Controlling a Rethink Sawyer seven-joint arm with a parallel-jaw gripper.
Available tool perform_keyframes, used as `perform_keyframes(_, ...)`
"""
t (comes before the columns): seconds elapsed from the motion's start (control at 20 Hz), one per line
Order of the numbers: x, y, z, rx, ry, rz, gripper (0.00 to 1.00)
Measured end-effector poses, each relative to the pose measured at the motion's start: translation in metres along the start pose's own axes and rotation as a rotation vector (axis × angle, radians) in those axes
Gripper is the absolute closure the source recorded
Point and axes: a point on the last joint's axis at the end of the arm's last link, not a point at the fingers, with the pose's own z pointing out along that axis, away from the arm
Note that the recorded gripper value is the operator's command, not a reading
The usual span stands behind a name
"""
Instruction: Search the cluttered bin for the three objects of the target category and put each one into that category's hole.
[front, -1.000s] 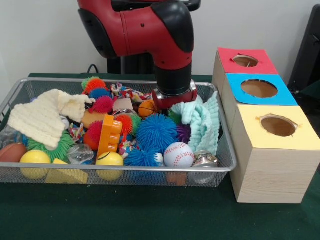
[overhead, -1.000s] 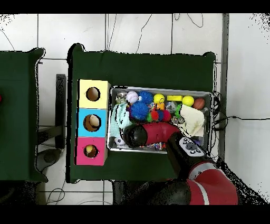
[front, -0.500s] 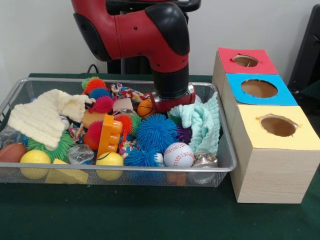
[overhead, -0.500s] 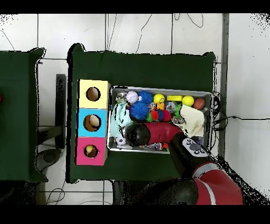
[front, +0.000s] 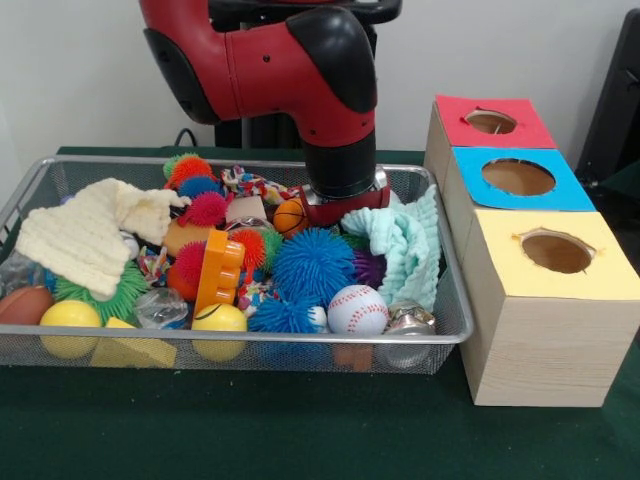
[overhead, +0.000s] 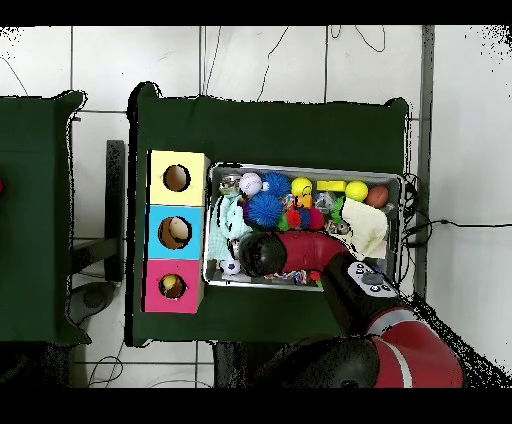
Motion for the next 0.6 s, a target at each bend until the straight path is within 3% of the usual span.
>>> perform_keyframes(0.6,-0.0001,-0.001,-0.0019,0.002,0.0,0.0,1.0)
